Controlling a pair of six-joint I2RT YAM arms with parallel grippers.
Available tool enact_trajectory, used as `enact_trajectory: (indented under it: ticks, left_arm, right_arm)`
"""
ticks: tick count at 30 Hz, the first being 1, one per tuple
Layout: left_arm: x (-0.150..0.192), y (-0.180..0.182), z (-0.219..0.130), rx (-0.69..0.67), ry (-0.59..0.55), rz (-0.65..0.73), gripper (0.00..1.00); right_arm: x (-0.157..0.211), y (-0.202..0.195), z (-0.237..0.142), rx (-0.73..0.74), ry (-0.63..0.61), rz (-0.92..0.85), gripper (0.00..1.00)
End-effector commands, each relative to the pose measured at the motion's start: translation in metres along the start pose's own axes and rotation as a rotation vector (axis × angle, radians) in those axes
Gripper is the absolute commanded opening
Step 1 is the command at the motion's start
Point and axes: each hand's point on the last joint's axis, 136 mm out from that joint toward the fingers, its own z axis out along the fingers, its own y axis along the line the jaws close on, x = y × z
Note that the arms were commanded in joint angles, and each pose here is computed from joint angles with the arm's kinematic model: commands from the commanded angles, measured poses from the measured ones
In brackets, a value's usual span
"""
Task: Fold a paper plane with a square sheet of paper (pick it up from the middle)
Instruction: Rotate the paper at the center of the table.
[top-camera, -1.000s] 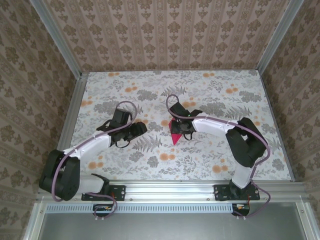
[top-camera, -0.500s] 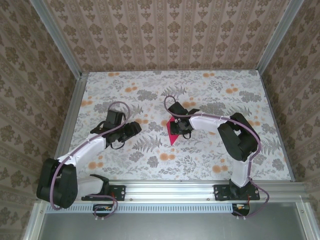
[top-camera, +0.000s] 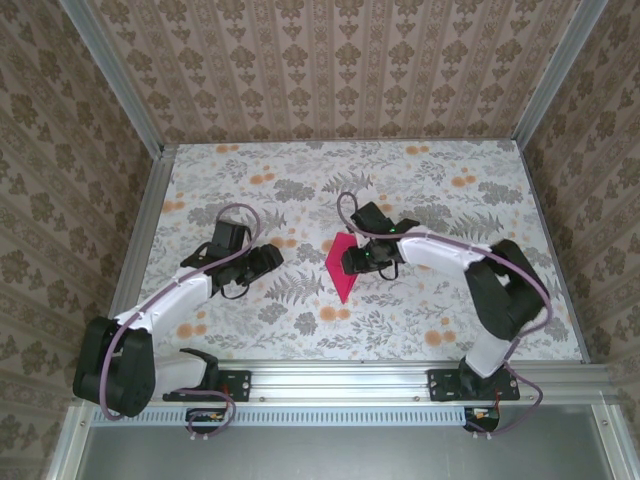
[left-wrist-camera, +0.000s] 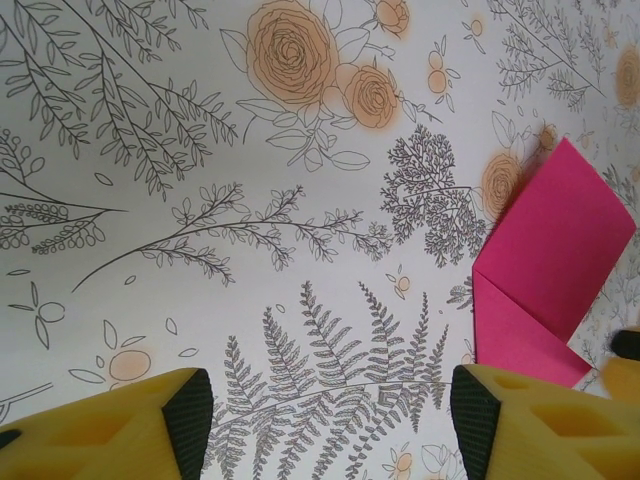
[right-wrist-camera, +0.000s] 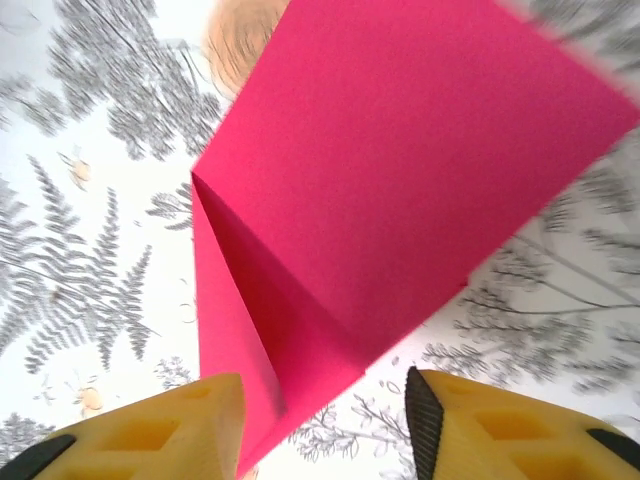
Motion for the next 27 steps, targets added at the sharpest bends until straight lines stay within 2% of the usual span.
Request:
enact_trajectory:
  ticks: [1,5,12,21,27]
  left_arm:
    - [0.002,0.007,-0.005,-0.013,-0.005,0.007,0.67]
    - [0.002,0.015,-0.006,-0.026,-0.014,-0.015,0.7]
    - [0.0,0.023,-0.01,-0.048,-0.025,-0.037,0.8]
    - [-0.001,0.031,-0.015,-0.067,-0.037,-0.051,0.93]
    - [-0.002,0.032,-0.016,-0.07,-0.036,-0.047,0.97]
  right_arm:
    - [-0.003,-0.001,-0.024,0.061,-0.082,-0.002,0.5]
    - [0.014,0.03,-0.024,0.018,-0.074,-0.042,0.5]
    - [0.039,0.069,0.017,-0.071,0.024,-0.022,0.48]
    - [0.061,0.059,0.047,-0.027,0.124,-0.018,0.48]
    - [0.095,0.041,0.045,-0.02,0.265,-0.128,0.47]
